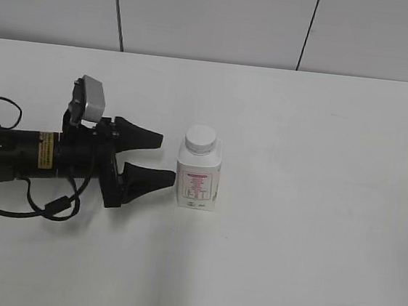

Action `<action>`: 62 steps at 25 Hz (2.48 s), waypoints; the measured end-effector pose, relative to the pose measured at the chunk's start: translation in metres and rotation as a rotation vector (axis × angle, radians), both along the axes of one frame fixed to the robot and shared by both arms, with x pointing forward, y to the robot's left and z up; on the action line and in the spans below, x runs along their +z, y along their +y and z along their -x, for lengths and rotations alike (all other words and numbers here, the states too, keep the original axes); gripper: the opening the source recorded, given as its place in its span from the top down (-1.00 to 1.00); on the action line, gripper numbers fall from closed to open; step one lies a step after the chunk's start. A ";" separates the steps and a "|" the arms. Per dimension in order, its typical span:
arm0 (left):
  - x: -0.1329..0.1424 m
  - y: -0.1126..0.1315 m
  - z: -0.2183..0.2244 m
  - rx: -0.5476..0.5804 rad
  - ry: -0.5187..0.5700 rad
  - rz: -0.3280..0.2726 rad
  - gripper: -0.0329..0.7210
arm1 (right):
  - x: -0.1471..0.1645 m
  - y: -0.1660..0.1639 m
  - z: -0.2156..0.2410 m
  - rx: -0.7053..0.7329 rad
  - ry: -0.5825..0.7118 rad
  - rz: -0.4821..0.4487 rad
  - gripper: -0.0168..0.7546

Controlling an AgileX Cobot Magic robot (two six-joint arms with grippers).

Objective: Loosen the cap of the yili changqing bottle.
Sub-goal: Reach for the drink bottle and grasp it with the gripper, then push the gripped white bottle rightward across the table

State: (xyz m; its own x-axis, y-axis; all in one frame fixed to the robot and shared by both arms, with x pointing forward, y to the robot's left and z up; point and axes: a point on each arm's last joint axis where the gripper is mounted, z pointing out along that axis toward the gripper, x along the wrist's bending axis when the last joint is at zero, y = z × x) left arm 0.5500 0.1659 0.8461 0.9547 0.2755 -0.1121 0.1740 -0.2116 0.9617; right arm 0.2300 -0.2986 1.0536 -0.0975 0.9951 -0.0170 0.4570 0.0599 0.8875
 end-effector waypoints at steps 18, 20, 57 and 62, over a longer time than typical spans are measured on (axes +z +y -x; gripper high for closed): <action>-0.019 -0.041 0.005 0.001 0.055 0.029 -0.65 | 0.000 0.000 0.000 0.000 0.000 0.000 -0.45; -0.019 -0.046 0.003 -0.009 0.044 0.033 -0.65 | 0.000 -0.001 0.000 -0.005 -0.001 0.007 -0.45; -0.018 -0.051 0.002 -0.029 0.034 0.034 -0.26 | 0.000 0.000 0.000 0.000 0.000 0.000 -0.45; -0.018 -0.051 0.002 -0.030 0.034 0.034 -0.26 | 0.000 0.000 0.000 -0.001 0.000 0.001 -0.45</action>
State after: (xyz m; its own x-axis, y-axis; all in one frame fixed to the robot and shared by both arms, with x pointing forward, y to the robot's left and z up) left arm 0.5475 0.1149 0.8276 0.9580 0.2422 -0.1533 0.2007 -0.1848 0.9621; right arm 0.2300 -0.2987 1.0536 -0.0969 0.9951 -0.0177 0.4570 0.0603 0.8874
